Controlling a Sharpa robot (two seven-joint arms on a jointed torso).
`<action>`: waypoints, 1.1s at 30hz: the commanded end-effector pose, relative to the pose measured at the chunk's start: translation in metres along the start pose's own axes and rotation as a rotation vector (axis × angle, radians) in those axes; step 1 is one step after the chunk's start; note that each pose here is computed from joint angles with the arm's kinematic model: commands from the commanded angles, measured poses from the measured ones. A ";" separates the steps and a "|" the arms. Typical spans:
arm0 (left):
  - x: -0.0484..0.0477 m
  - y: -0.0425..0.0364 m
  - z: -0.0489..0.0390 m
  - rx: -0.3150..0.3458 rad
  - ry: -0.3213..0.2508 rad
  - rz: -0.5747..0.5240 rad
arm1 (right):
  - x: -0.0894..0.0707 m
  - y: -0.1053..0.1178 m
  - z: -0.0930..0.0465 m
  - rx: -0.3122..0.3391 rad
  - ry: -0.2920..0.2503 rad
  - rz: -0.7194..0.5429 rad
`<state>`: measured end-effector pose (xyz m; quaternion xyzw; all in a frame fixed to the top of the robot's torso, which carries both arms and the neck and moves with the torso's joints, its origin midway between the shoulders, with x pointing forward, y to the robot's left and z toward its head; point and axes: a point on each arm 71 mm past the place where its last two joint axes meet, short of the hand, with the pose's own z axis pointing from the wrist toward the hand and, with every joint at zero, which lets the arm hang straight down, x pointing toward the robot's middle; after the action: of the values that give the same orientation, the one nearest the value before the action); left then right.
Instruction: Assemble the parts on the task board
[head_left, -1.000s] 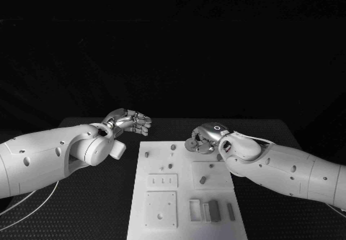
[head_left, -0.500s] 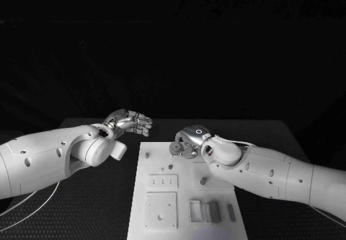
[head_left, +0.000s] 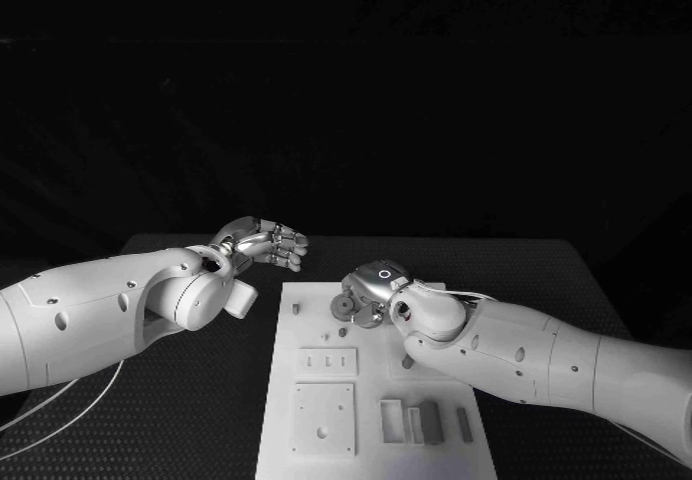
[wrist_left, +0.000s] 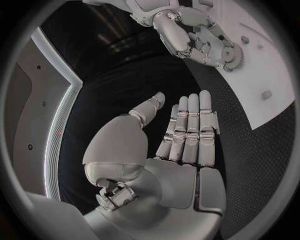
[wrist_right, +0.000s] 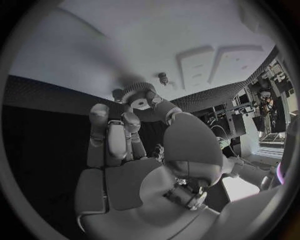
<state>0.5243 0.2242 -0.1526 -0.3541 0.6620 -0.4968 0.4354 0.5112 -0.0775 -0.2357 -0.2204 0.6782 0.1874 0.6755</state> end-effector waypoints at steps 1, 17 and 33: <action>0.0018 -0.0019 0.0007 0.010 0.013 -0.003 | 0.004 0.000 0.001 0.002 0.017 -0.028; 0.0031 -0.0021 0.0014 0.009 0.018 -0.004 | 0.008 0.002 0.005 0.014 0.029 -0.033; 0.0024 -0.0018 0.0011 0.007 0.017 -0.004 | 0.009 -0.001 0.006 0.022 0.001 0.001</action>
<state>0.5250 0.2234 -0.1528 -0.3539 0.6627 -0.4965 0.4348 0.5171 -0.0750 -0.2450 -0.2157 0.6854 0.1746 0.6732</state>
